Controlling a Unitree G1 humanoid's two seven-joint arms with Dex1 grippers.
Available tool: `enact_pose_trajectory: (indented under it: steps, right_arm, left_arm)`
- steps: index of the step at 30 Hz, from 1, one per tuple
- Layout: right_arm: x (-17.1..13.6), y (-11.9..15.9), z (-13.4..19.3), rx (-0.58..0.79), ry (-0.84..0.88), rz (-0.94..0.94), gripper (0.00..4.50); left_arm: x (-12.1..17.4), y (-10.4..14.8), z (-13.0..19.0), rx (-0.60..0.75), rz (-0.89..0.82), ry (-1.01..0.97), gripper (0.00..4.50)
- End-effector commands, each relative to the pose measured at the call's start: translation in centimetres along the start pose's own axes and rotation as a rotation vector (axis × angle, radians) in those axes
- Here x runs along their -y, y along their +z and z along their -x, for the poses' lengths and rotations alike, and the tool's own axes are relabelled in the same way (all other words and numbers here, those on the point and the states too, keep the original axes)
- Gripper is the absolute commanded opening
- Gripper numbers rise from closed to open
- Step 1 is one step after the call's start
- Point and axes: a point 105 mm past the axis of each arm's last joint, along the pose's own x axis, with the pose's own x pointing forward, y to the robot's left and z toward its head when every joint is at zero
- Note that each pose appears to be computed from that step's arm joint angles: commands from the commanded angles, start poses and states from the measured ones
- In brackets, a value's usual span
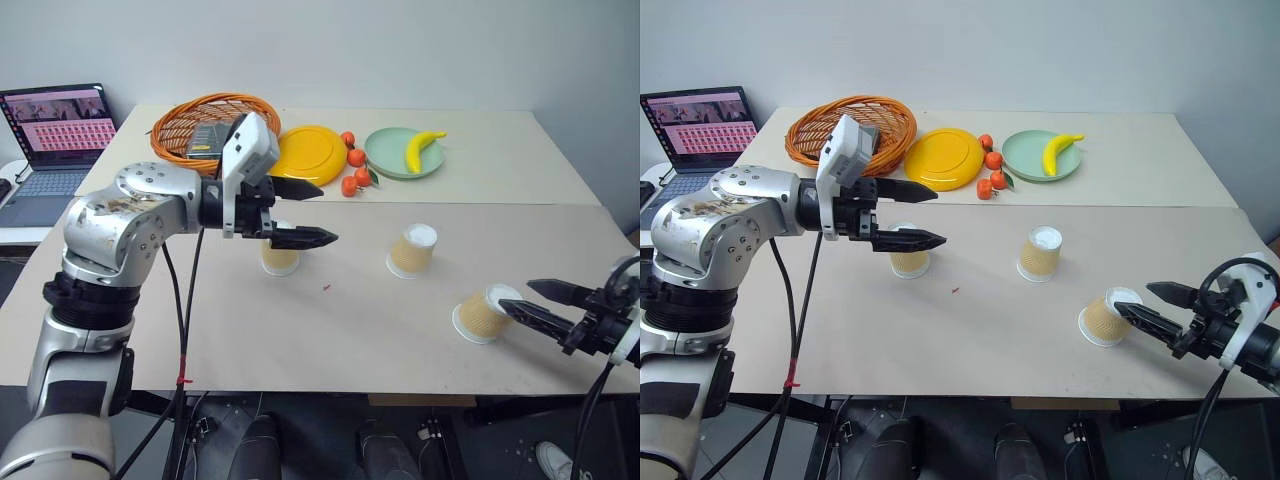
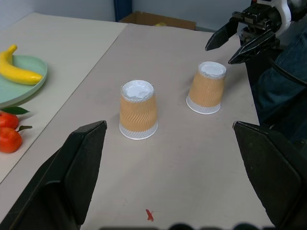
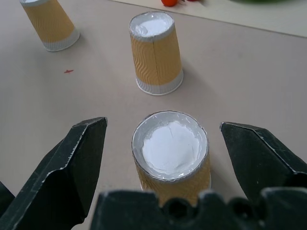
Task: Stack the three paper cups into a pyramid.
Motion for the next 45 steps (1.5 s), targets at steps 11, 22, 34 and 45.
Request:
enact_pose_trajectory:
  steps: [11, 22, 34, 45]
  right_arm:
    - [0.4, -0.5, -1.9, -0.010, 0.011, 0.049, 4.41]
    - [0.8, -0.5, -2.7, -0.017, 0.005, 0.062, 3.06]
    - [0.9, 3.2, -3.8, -0.030, 0.044, 0.197, 2.81]
    - [-1.5, 10.7, -6.0, -0.063, 0.156, 0.465, 2.81]
  left_arm:
    - [-0.5, 1.5, 1.1, 0.009, -0.062, 0.070, 4.50]
    - [-0.5, 1.6, 1.4, -0.005, -0.067, 0.083, 4.50]
    - [-0.8, 1.2, 2.8, -0.033, -0.071, 0.132, 4.50]
    - [-0.3, -2.3, 6.1, -0.130, 0.002, 0.241, 4.50]
